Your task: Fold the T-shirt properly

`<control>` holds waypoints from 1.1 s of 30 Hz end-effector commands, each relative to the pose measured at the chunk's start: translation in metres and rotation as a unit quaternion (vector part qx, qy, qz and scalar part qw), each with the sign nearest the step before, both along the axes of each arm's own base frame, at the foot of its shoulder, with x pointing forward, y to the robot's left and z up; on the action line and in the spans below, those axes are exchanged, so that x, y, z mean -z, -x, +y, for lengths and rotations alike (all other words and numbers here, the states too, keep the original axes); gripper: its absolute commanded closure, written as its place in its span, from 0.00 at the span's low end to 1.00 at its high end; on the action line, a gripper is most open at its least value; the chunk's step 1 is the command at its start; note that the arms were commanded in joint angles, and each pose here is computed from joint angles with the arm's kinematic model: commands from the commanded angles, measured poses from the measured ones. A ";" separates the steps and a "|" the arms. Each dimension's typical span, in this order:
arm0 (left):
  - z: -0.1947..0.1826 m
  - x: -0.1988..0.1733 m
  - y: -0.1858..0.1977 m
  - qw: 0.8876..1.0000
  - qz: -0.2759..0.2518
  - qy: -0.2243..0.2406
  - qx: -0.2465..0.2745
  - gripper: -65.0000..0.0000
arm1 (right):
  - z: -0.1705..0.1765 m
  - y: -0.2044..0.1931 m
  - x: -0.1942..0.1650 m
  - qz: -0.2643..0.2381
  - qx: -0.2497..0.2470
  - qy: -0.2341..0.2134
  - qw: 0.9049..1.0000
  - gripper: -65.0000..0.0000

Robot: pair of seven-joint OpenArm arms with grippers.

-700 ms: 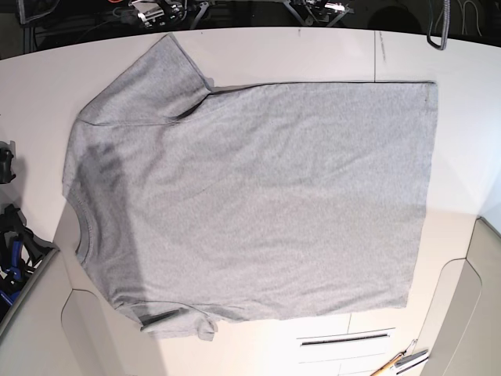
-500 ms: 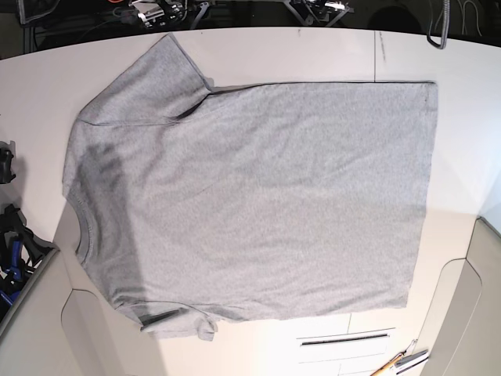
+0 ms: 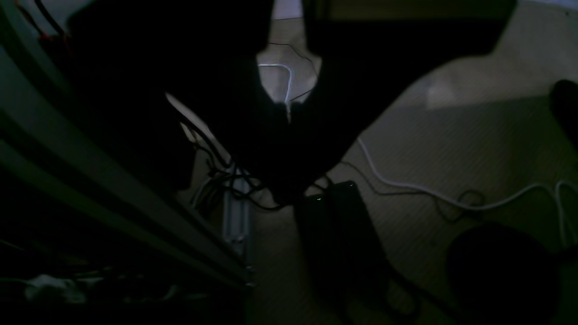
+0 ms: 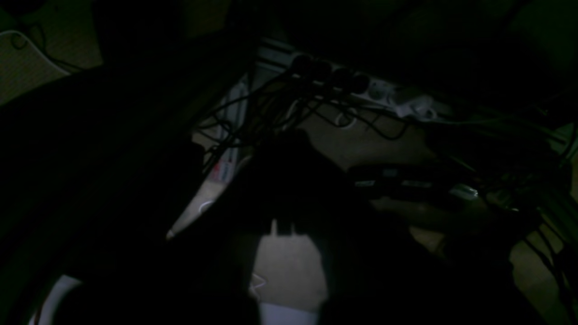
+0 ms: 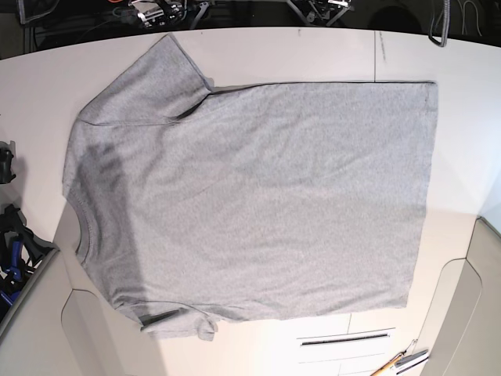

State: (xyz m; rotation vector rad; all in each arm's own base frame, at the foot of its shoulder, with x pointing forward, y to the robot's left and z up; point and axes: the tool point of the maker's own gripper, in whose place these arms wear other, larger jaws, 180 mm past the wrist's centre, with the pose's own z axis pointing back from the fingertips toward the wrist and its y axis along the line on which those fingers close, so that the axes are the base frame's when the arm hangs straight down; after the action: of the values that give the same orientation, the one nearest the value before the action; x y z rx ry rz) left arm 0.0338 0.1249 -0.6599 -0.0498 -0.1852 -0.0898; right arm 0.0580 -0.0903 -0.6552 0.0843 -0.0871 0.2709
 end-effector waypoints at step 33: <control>0.027 -0.099 0.097 0.993 -0.099 0.069 -0.019 1.00 | -0.064 0.080 -0.072 -0.124 0.120 -0.020 0.985 1.00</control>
State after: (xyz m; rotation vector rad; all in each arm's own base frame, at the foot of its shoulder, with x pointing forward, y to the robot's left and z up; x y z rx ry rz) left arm -0.0561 0.1525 -0.5633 -0.1688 -0.3942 -0.0459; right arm -0.0164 -0.1510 -0.5846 0.0793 -0.3494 0.0354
